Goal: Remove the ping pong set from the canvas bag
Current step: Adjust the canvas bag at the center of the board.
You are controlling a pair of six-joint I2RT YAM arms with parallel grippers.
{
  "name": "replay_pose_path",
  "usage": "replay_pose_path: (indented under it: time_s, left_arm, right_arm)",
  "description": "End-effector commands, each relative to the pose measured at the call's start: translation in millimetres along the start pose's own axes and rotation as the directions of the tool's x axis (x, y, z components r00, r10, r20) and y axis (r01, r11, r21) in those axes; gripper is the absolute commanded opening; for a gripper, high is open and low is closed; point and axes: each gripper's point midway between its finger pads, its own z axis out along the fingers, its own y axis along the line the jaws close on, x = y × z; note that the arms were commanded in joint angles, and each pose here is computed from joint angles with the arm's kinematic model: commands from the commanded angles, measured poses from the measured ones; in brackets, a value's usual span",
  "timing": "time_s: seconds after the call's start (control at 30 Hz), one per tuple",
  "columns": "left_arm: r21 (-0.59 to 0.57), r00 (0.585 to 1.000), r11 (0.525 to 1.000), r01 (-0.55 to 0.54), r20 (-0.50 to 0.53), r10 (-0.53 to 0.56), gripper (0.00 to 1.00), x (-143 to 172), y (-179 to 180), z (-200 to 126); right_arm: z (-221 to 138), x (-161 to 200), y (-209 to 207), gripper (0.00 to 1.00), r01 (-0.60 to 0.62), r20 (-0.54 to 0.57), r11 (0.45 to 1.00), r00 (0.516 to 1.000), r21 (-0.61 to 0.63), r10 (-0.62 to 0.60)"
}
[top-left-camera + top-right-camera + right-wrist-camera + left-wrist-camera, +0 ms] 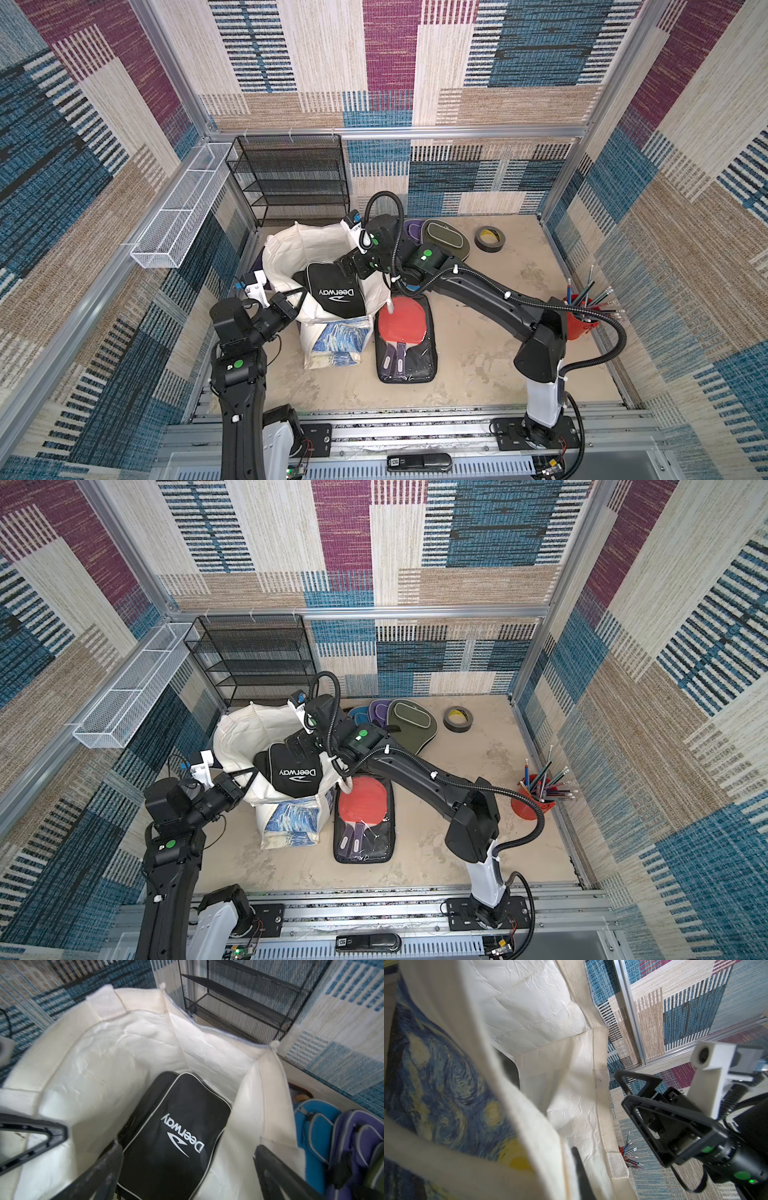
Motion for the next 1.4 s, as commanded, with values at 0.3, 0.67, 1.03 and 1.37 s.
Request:
replay_pose_path:
  time_s: [0.3, 0.67, 1.03, 1.37]
  left_arm:
    - [0.026, 0.993, 0.993, -0.113, 0.045, 0.112, 0.00, -11.8, -13.9, -3.3]
    - [0.031, 0.993, 0.993, -0.111, 0.035, 0.110, 0.00, -8.7, -17.2, -5.7]
    - [-0.068, 0.995, 0.996, -0.056, 0.079, 0.062, 0.98, -17.6, -5.8, -11.9]
    - [-0.388, 0.973, 0.920, 0.051, 0.229, 0.042, 0.98, -55.4, 32.3, -41.6]
  right_arm:
    - [-7.0, 3.9, -49.6, 0.99, -0.067, 0.050, 0.996, 0.997, 0.064, 0.064]
    - [32.3, 33.3, -67.2, 0.18, -0.126, 0.021, 0.992, 0.992, 0.007, 0.126]
    - [28.0, 32.6, -65.0, 0.00, -0.132, 0.036, 0.991, 0.991, -0.011, 0.132]
    - [26.0, 33.6, -62.0, 0.00, -0.127, 0.041, 0.992, 0.991, -0.024, 0.127]
